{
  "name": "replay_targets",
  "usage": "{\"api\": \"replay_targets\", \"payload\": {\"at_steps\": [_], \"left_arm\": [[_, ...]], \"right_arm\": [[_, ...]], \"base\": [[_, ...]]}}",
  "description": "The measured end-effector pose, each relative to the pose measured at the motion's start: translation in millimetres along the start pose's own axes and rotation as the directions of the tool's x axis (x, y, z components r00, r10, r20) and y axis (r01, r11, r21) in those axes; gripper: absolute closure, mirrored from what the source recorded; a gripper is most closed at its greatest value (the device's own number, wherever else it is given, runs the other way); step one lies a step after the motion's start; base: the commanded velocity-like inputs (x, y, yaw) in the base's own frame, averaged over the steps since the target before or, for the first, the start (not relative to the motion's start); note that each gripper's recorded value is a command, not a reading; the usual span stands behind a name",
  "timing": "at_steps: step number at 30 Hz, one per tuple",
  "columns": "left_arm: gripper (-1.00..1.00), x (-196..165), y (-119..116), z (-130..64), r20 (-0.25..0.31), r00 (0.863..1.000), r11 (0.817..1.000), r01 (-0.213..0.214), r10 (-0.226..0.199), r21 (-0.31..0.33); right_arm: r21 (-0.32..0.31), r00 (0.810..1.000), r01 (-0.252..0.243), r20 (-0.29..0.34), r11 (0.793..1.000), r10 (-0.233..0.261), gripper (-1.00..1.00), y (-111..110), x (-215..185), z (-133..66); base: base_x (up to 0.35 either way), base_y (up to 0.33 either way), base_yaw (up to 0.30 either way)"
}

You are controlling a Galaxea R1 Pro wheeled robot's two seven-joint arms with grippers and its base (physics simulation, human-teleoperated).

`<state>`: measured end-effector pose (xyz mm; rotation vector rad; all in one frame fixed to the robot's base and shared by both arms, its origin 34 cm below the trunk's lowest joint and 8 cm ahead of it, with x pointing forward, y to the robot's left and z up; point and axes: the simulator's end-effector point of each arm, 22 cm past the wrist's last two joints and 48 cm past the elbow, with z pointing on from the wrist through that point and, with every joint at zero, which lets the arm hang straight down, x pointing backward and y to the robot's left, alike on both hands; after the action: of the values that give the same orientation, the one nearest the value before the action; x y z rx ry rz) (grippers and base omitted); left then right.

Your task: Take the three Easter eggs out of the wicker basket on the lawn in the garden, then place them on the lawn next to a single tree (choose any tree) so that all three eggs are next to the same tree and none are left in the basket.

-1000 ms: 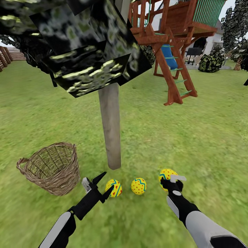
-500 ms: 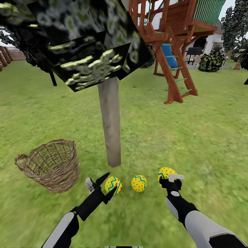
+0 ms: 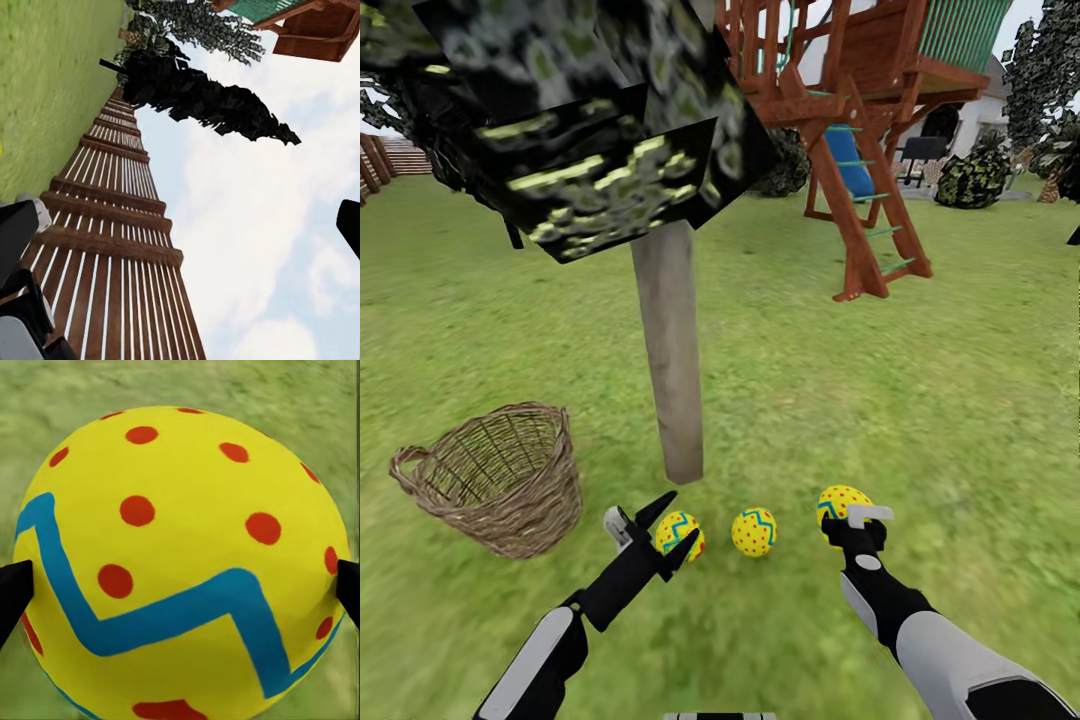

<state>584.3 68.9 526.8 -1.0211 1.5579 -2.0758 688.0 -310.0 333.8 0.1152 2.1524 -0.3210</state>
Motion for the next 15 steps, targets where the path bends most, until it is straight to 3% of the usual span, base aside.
{"api": "replay_targets", "payload": {"at_steps": [10, 15], "left_arm": [[-1.0, 1.8, -1.7, 0.9, -0.003, 1.0, 1.0, -0.001, 0.001, 0.003], [-1.0, 2.8, -3.0, 1.2, -0.005, 1.0, 1.0, -0.003, 0.003, 0.005]], "right_arm": [[-0.018, 0.999, 0.046, 0.017, 0.999, -0.046, 1.0, 8.8, -4.3, -2.6], [-0.019, 0.999, 0.046, 0.019, 0.999, -0.046, 1.0, 8.8, -5.8, -3.1]], "base": [[0.02, -0.336, 0.265], [0.0, -0.071, 0.245]]}}
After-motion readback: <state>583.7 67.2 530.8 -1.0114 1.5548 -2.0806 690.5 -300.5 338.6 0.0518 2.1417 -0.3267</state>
